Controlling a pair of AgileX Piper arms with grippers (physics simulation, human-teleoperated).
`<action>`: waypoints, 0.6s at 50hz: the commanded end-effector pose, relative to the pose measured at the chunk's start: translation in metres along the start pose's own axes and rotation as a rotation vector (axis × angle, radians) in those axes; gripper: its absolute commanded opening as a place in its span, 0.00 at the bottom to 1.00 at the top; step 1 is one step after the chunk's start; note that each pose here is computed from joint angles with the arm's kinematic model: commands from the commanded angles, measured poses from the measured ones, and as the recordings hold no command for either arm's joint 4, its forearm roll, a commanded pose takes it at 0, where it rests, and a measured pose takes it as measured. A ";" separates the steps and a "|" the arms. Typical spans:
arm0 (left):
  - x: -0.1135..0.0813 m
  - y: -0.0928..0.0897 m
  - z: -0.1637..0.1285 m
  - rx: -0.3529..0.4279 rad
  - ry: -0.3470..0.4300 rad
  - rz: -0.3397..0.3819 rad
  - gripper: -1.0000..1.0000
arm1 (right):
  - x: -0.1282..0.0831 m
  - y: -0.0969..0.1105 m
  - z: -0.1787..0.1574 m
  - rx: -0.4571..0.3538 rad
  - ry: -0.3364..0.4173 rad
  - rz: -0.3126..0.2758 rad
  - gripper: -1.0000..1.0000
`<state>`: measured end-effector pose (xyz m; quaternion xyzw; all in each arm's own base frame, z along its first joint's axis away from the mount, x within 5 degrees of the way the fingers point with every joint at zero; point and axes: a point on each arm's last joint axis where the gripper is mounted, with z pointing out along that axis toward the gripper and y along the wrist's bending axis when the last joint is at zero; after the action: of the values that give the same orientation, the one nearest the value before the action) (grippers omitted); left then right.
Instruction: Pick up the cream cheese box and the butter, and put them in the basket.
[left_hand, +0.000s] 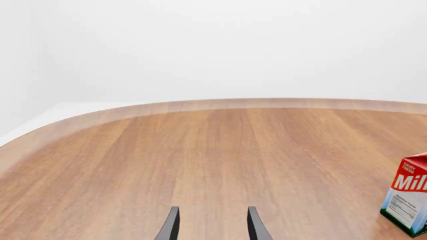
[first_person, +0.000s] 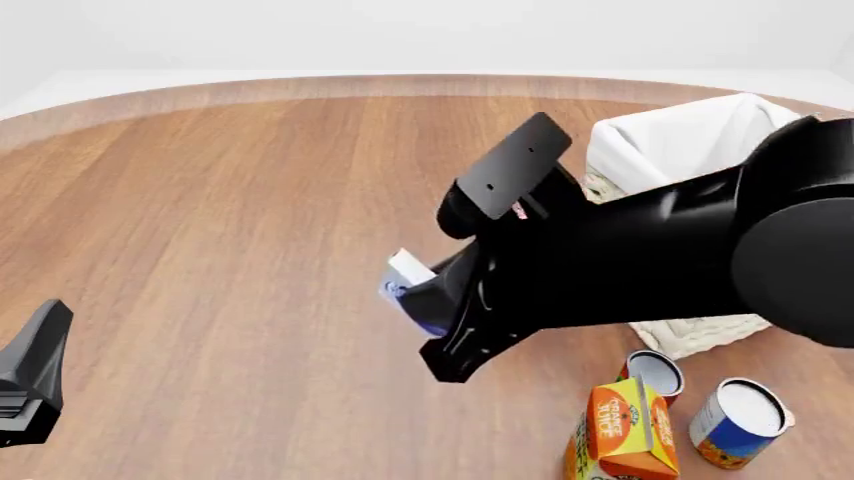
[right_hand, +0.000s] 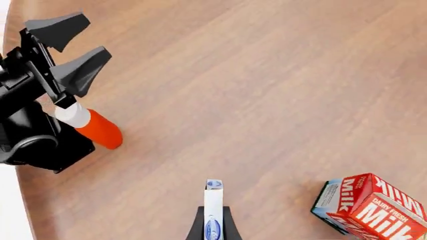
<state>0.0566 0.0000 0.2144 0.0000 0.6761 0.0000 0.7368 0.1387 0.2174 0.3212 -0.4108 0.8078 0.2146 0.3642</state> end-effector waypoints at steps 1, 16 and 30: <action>0.000 0.000 0.000 0.000 0.000 0.000 1.00 | -0.020 -0.011 -0.043 0.035 -0.106 -0.001 0.00; 0.000 0.000 0.000 0.000 0.000 0.000 1.00 | -0.027 -0.025 -0.080 0.095 -0.179 0.018 0.00; 0.000 0.000 0.000 0.000 0.000 0.000 1.00 | -0.035 -0.046 -0.119 0.203 -0.256 0.082 0.00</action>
<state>0.0566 0.0000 0.2144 0.0000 0.6761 0.0000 0.7368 0.1411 0.1542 0.4026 -0.3482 0.7871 0.2046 0.4663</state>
